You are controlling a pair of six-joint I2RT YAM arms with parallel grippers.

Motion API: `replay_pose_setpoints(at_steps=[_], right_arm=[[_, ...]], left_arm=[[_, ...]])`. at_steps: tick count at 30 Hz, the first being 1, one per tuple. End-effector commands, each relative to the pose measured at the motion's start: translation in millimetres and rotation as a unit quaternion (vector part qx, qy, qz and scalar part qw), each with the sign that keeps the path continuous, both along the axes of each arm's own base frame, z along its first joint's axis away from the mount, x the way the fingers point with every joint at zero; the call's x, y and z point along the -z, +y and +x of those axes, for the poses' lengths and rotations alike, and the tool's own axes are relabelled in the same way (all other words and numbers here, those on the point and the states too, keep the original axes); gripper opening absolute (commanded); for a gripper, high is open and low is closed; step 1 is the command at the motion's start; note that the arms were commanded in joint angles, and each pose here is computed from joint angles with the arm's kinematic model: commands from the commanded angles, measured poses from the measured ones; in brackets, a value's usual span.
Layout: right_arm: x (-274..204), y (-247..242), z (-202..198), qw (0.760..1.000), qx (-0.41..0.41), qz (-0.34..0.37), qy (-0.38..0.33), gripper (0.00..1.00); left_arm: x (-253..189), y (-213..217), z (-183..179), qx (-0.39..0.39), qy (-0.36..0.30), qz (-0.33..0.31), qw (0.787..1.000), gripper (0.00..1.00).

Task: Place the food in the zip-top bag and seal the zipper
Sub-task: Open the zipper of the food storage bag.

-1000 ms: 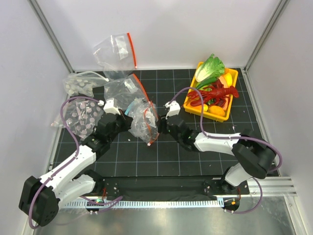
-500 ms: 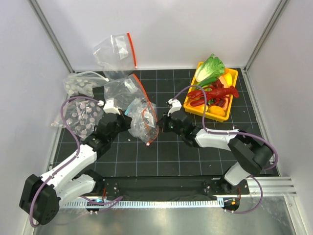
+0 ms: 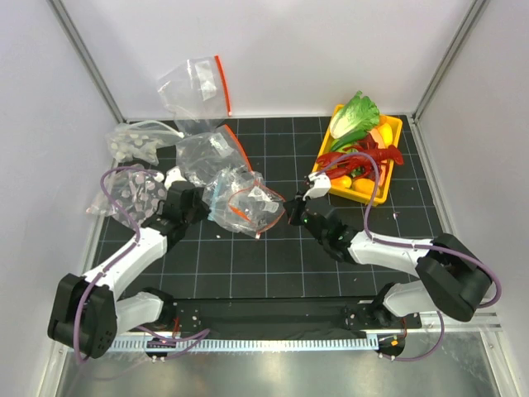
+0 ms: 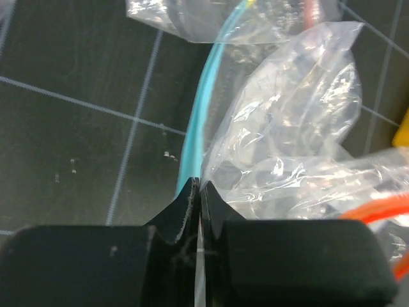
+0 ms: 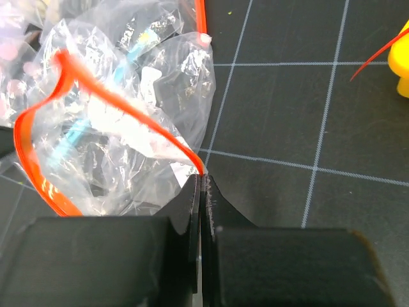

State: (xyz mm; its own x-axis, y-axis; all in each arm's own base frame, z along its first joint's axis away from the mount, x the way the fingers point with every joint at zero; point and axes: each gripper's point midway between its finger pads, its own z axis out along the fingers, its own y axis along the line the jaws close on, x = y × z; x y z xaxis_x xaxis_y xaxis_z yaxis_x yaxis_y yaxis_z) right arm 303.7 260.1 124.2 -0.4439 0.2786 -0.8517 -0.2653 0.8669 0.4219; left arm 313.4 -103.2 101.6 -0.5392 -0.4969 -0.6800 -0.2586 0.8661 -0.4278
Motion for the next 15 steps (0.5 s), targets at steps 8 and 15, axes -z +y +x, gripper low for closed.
replay_pose_setpoints(at_steps=[8,15], right_arm=[[-20.7,38.9,0.6,0.998,-0.014,-0.031,-0.053,0.01],[-24.9,47.6,-5.0,0.997,-0.016,-0.031,-0.066,0.01]], left_arm=[[-102.0,-19.0,-16.9,0.047,-0.159,0.015,0.986,0.58],[-128.0,-24.7,-32.3,0.057,-0.203,0.049,0.976,0.74]])
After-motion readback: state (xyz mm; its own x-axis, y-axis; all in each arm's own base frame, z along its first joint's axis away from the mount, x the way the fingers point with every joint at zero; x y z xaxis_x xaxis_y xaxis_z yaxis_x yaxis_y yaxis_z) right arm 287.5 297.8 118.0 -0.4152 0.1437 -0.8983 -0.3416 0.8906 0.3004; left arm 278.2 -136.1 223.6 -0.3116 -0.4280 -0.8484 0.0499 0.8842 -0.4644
